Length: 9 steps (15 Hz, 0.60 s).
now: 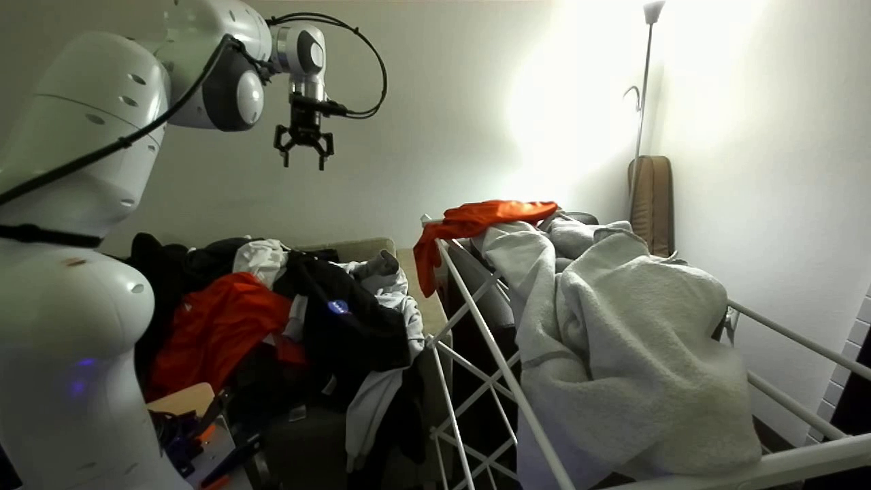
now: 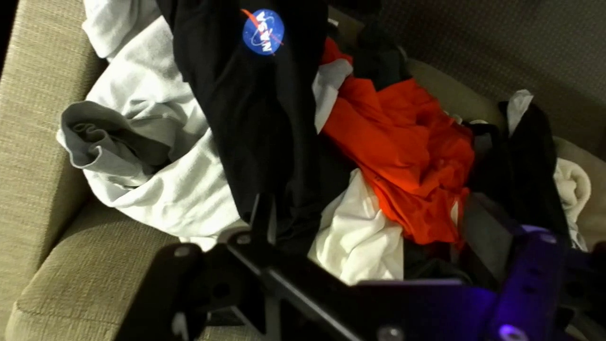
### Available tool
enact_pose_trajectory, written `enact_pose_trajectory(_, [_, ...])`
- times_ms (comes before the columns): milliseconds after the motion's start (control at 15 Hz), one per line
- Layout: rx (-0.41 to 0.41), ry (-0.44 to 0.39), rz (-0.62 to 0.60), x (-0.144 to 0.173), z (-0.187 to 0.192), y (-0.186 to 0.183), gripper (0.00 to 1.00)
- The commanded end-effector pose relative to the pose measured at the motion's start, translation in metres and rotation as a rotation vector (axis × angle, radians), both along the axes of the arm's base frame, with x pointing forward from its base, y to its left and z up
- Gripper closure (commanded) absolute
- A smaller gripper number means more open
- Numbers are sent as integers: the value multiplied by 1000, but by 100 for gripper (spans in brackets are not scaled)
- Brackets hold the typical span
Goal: Put the black shirt on the couch
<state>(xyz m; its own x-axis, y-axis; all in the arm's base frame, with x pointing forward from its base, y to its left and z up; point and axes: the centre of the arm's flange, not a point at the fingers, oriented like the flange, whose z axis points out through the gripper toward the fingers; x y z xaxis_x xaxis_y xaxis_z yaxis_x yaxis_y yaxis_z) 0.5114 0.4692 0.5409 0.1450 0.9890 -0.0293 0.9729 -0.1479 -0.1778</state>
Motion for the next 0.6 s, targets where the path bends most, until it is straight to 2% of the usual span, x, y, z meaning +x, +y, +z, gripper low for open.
enact_pose_trajectory(0, [-35, 71, 4, -50, -19, -22, 0])
enact_pose_trajectory(533, [-108, 160, 20, -86, -36, -36, 0])
